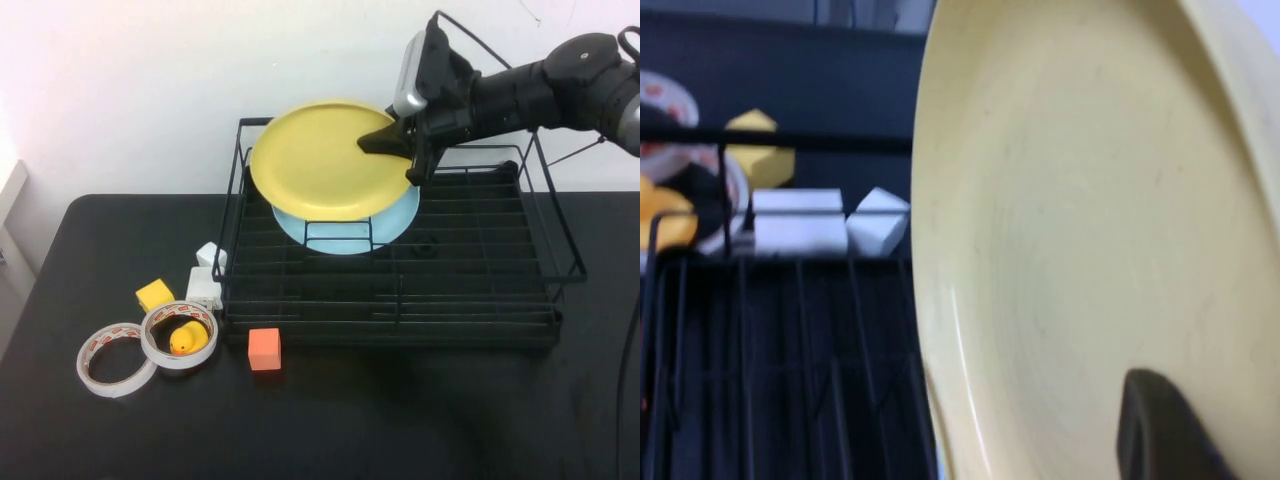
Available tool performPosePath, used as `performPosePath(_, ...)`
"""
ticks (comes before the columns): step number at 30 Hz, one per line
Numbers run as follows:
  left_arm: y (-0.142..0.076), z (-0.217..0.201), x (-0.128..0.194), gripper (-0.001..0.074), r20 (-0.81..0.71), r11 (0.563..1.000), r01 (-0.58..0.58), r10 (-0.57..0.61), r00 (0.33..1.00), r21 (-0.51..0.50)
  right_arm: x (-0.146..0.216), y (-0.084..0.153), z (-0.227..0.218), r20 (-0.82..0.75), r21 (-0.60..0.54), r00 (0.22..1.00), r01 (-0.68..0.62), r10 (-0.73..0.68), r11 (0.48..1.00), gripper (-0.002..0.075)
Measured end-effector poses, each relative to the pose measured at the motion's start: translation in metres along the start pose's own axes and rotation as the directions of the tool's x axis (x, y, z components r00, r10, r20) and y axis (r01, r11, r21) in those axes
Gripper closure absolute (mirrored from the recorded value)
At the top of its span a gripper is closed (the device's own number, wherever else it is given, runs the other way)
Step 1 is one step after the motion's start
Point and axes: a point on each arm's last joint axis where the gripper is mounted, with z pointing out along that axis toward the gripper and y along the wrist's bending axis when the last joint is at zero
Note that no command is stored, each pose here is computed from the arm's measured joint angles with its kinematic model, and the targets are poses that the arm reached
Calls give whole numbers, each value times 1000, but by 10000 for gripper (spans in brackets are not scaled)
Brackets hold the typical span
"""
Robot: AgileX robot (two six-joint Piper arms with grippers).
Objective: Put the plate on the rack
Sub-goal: Place the plate on the rack
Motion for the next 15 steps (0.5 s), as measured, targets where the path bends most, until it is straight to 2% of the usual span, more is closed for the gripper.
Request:
performPosePath(11,0,0,3,735,-38,1000,0,0,999,-4,6,1,2,-38,-12,999,-12,12,1000,587)
performPosePath(13,0,0,4,735,-43,1000,0,0,999,-5,7,0,3,-41,-1,999,-27,27,1000,547)
performPosePath(15,1,0,5,735,-56,1000,0,0,998,-6,8,-1,3,-46,18,998,-51,52,999,466)
